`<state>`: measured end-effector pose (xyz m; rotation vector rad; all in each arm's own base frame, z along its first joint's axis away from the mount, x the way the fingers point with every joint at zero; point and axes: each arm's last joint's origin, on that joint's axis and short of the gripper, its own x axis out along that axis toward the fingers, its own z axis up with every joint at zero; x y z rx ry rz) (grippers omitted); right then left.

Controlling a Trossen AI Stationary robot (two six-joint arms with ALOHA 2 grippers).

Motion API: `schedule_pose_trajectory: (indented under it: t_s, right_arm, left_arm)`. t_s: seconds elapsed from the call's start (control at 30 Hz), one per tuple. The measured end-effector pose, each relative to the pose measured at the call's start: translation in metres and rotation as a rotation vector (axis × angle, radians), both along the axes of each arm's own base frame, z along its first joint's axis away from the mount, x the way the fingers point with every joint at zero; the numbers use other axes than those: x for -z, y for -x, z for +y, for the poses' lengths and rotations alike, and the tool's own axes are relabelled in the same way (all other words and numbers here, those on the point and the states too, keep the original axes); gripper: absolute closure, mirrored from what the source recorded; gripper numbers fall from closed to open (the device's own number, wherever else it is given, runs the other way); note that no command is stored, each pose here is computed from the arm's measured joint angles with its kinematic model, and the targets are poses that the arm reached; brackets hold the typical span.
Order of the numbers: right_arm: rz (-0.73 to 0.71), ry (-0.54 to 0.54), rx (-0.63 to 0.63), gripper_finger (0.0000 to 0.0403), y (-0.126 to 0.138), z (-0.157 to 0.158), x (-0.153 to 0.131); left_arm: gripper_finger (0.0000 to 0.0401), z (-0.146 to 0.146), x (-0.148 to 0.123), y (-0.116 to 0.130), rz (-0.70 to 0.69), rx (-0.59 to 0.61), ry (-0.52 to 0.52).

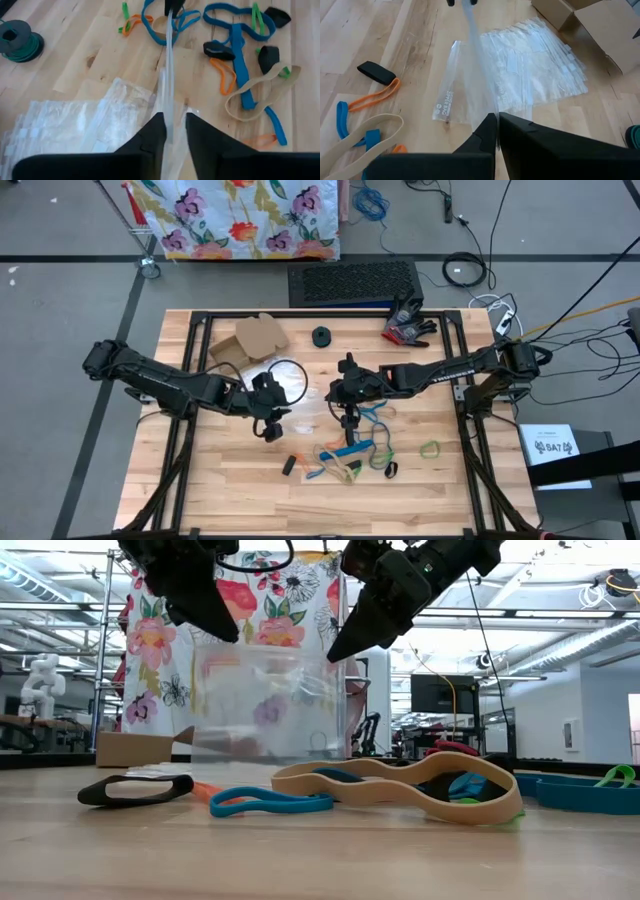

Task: Sort rubber bands
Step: Open the transparent zip bag

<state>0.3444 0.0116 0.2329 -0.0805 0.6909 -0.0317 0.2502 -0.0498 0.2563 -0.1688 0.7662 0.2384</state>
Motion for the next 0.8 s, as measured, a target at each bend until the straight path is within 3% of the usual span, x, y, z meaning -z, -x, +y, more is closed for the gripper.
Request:
schedule_pose_trajectory:
  t_s: [0.23, 0.4, 0.8]
  right_arm:
    - [-0.01, 0.0, 0.0, 0.0401, -0.001, 0.0, -0.001]
    - [-0.015, 0.0, -0.008, 0.0401, -0.001, 0.0, -0.001]
    - [-0.025, 0.01, -0.024, 0.0401, -0.002, 0.001, -0.002]
  left_arm:
    - [0.0234, 0.012, -0.005, -0.006, -0.072, -0.099, -0.063]
    - [0.023, 0.02, -0.011, -0.012, -0.142, -0.094, -0.122]
    - [0.023, 0.03, 0.002, -0.025, -0.094, -0.038, -0.075]
